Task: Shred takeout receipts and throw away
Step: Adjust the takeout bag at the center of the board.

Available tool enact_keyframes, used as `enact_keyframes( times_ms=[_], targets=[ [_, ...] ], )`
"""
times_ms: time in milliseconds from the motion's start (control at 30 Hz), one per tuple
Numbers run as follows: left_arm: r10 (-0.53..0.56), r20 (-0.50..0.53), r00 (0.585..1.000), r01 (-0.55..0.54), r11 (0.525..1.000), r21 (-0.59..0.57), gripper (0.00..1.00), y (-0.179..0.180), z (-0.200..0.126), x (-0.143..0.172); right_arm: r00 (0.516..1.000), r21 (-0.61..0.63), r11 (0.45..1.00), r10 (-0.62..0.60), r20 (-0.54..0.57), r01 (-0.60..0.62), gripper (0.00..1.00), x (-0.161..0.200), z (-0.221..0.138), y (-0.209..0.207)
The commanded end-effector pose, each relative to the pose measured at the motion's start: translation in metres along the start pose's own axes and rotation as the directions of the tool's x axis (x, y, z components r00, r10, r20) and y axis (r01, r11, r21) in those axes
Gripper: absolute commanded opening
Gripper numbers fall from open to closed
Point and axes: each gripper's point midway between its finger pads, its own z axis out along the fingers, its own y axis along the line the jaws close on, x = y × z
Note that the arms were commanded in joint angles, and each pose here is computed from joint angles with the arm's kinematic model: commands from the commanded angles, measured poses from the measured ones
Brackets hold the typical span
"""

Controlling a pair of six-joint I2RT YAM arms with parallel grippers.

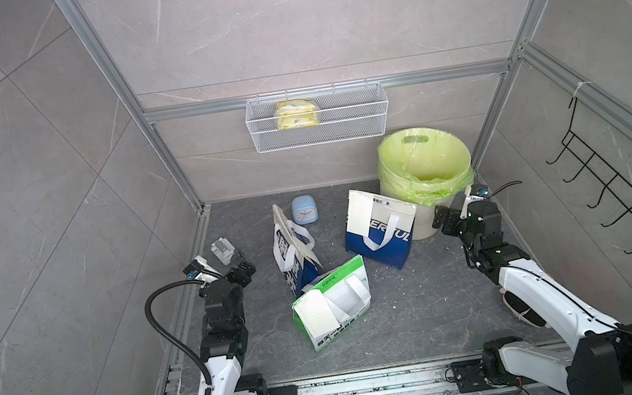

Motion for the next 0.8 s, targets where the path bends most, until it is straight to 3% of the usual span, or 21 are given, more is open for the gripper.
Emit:
enact_keyframes(
  times_ms=[0,67,200,300,400,500,767],
  targets=[
    [-0.057,-0.195,0.979,0.069,0.996,0.057,1.0,-0.016,-0.021,0.021,0.988,0.134,0.981,0.151,-0.044,-0.144,1.0,0.014,-0.031,-0.032],
    [-0.063,-0.279,0.958,0.089,0.993,0.08,1.0,-0.025,-0.032,0.028,0.987,0.058,0.985,0.162,-0.02,-0.16,1.0,-0.001,-0.049,-0.02],
    [-0.059,-0.436,0.898,0.135,0.98,0.145,0.99,-0.041,-0.052,0.05,0.995,-0.242,0.969,0.029,-0.098,-0.052,1.0,-0.017,-0.096,0.033],
    [-0.029,-0.509,0.86,0.17,0.958,0.232,0.93,-0.056,-0.07,0.061,0.985,-0.495,0.866,-0.015,-0.171,-0.073,1.0,-0.009,-0.134,0.075],
    [-0.011,-0.523,0.852,0.16,0.957,0.24,0.91,-0.057,-0.088,0.059,0.971,-0.648,0.751,-0.04,-0.236,-0.126,0.99,0.005,-0.171,0.105],
    [0.013,-0.492,0.87,0.135,0.955,0.263,0.91,-0.059,-0.099,0.049,0.959,-0.727,0.67,-0.081,-0.273,-0.151,0.95,0.026,-0.199,0.123],
    [0.059,-0.535,0.843,0.198,0.89,0.41,0.91,-0.095,-0.113,0.041,0.92,-0.766,0.638,-0.249,-0.304,-0.08,1.0,0.091,-0.204,0.148]
  ],
)
